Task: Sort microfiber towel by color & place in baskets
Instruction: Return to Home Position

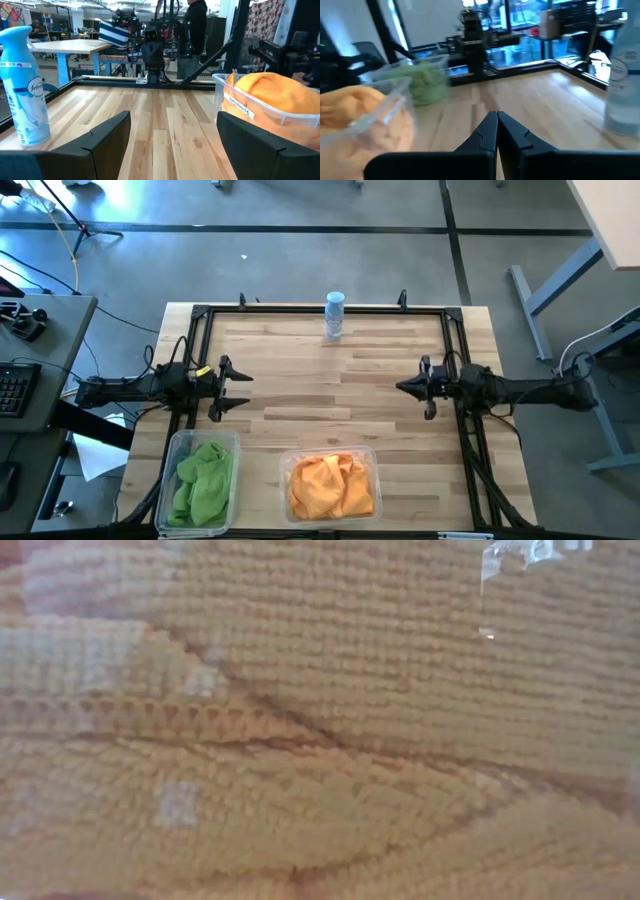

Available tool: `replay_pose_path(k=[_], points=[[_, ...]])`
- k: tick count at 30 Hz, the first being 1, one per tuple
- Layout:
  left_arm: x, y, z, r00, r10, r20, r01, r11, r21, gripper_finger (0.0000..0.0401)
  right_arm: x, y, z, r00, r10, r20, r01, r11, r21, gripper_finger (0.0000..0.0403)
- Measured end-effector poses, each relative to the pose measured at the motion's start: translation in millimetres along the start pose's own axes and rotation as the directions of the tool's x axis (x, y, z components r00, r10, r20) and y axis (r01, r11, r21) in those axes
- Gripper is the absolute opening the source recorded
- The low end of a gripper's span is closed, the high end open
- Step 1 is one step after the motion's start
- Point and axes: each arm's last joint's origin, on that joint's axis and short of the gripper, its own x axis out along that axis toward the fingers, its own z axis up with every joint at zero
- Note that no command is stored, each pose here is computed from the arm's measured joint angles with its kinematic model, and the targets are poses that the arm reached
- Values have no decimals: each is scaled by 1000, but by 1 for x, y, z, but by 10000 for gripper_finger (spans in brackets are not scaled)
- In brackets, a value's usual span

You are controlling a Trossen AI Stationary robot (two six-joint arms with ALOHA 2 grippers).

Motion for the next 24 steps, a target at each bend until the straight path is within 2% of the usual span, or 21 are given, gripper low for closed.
replay_pose_path(k=[6, 10, 14, 17, 24], points=[[0, 0, 0, 1000, 0, 0, 0, 1000, 0, 284, -7, -7, 3, 999, 1, 34, -1, 1000, -2, 0], [0, 0, 0, 1000, 0, 0, 0, 1000, 0, 284, -11, -6, 7, 997, 36, 74, -36, 999, 0, 0], [0, 0, 0, 1000, 0, 0, 0, 1000, 0, 284, -15, -6, 8, 995, 9, 102, -13, 999, 43, 0], [0, 0, 0, 1000, 0, 0, 0, 1000, 0, 284, -17, -6, 5, 997, -20, 80, 14, 997, 73, 0], [0, 0, 0, 1000, 0, 1, 0, 1000, 0, 284, -16, -1, 3, 998, -1, 62, -4, 997, 80, 0]])
